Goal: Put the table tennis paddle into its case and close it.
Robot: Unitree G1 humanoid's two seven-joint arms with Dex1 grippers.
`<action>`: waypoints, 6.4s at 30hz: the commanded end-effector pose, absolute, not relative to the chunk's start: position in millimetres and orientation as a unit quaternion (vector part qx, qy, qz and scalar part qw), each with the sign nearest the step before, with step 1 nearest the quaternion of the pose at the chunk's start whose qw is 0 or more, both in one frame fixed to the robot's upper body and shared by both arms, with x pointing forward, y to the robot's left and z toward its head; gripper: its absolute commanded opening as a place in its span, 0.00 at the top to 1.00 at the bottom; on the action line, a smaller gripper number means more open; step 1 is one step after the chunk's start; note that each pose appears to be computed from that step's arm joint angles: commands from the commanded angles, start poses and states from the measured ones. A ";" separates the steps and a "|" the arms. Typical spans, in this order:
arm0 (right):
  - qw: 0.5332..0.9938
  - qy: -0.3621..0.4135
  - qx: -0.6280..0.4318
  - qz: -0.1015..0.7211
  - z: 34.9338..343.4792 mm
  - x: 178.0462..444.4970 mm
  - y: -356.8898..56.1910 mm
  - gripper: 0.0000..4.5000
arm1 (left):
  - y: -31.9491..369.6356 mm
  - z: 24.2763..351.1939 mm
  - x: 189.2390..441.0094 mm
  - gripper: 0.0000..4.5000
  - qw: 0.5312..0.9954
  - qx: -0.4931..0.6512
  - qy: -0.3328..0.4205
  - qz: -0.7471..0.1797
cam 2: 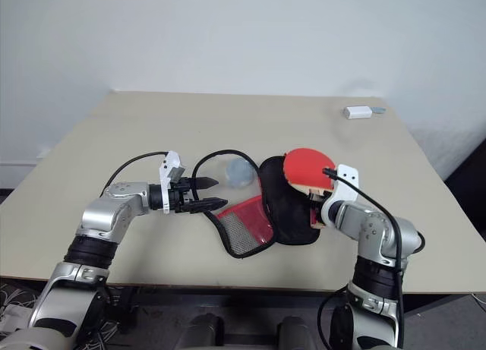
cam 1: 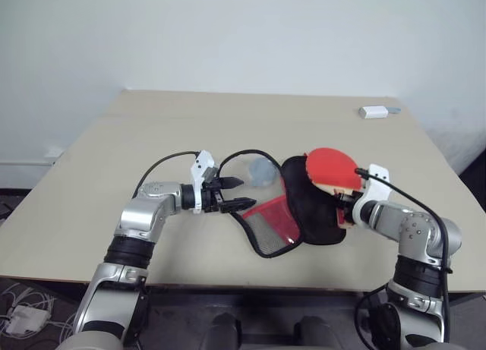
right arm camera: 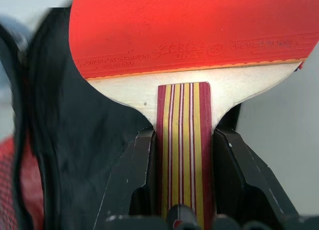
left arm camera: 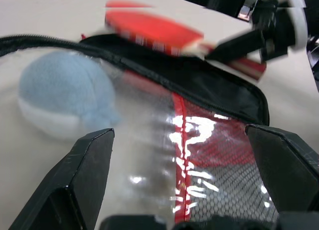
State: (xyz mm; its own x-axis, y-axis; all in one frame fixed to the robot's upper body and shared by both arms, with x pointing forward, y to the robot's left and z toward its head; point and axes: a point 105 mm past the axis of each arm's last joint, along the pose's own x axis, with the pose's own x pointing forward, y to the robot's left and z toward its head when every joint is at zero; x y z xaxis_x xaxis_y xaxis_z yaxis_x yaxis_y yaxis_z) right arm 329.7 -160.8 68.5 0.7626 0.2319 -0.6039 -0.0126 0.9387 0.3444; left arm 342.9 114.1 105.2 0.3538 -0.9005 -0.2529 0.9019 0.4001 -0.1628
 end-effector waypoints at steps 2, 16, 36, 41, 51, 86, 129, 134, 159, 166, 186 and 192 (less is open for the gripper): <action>0.940 0.299 0.140 0.083 89.1 332.7 -145.8 0.73 | 108.2 116.3 347.1 0.00 0.818 0.014 0.135 -0.559; 0.930 0.337 0.134 0.065 54.5 321.9 -135.9 0.73 | 106.6 116.1 349.8 0.00 0.814 0.018 0.137 -0.565; 0.922 0.356 0.133 0.074 37.4 320.6 -131.4 0.73 | 109.2 118.7 351.2 0.00 0.815 0.021 0.137 -0.562; 0.910 0.364 0.185 0.072 38.0 321.0 -127.2 0.43 | 109.8 119.1 351.5 0.00 0.816 0.023 0.138 -0.562; 0.938 0.293 0.089 0.160 89.3 316.3 -126.0 0.01 | 114.7 122.9 354.2 0.00 0.820 0.021 0.135 -0.555; 0.982 0.082 0.141 0.095 172.4 374.6 -195.1 0.00 | 125.4 90.4 401.4 0.51 0.846 0.064 0.186 -0.496; 0.981 0.043 0.191 -0.003 164.7 374.0 -229.7 0.00 | -5.7 84.8 343.4 0.01 0.706 -0.313 0.466 -0.432; 0.979 0.044 0.196 -0.009 160.8 372.8 -231.1 0.00 | -21.3 85.4 340.4 0.01 0.693 -0.327 0.472 -0.435; 0.980 0.041 0.193 -0.015 158.9 376.4 -231.7 0.00 | -10.1 67.4 332.5 0.90 0.690 -0.325 0.506 -0.402; 0.980 0.037 0.193 -0.013 160.0 375.2 -231.4 0.00 | 13.2 65.8 309.1 0.90 0.655 -0.333 0.534 -0.418; 0.985 0.058 0.163 0.014 156.2 379.4 -218.3 0.00 | 18.7 66.5 249.0 0.99 0.588 -0.294 0.565 -0.498; 0.986 0.068 0.153 0.019 151.2 377.9 -217.2 0.00 | 22.6 67.4 245.0 0.99 0.593 -0.285 0.568 -0.495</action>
State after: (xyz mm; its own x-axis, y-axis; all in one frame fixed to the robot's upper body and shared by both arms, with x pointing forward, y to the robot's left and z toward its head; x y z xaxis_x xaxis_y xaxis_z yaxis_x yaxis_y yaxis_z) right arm 377.3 -216.7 137.5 0.9833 0.0546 -0.1734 0.0050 0.9453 0.3261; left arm 248.0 27.6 54.8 -0.1153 -0.8963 -0.4283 0.2256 0.3962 -0.8900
